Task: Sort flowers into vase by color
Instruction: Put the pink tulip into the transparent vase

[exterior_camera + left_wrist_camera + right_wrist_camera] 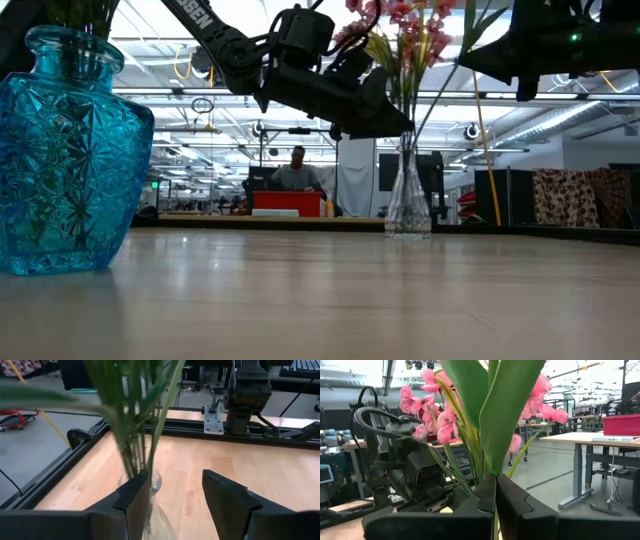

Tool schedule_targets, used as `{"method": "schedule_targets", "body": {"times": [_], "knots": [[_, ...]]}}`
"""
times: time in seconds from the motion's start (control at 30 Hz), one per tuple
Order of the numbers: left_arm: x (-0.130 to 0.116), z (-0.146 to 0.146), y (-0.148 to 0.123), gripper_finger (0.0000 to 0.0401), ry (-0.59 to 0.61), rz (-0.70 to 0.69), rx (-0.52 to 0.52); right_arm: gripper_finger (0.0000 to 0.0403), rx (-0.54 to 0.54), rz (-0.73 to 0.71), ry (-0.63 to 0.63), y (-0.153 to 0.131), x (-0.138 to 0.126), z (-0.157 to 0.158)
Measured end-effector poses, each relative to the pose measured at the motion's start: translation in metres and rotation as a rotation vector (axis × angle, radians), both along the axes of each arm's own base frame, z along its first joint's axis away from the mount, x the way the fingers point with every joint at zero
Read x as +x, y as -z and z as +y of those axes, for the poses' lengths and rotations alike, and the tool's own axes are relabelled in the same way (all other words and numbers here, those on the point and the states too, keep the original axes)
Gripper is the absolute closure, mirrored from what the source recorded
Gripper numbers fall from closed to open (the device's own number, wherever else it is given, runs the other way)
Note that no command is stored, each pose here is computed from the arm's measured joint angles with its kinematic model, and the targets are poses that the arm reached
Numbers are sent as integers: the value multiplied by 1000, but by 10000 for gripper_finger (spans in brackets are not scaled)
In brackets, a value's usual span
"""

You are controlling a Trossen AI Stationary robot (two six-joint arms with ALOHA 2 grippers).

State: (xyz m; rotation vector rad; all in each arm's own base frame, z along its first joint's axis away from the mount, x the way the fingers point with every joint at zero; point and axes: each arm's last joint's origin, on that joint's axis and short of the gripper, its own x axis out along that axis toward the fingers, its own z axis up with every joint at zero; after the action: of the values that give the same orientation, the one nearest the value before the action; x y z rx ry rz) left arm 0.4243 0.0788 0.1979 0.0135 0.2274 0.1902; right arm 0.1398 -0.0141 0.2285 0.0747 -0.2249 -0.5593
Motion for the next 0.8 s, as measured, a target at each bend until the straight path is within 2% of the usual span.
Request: {"method": "schedule_targets", "body": {"times": [0.43, 0.57, 0.8], "knots": [[-3, 11, 5, 215, -42, 58, -6, 403, -22, -53, 4, -11, 0, 0], [-2, 15, 17, 215, -17, 83, -24, 403, -35, -59, 5, -17, 1, 0], [6, 16, 38, 215, -7, 43, -53, 403, -36, 1, 4, -19, 8, 0]]}}
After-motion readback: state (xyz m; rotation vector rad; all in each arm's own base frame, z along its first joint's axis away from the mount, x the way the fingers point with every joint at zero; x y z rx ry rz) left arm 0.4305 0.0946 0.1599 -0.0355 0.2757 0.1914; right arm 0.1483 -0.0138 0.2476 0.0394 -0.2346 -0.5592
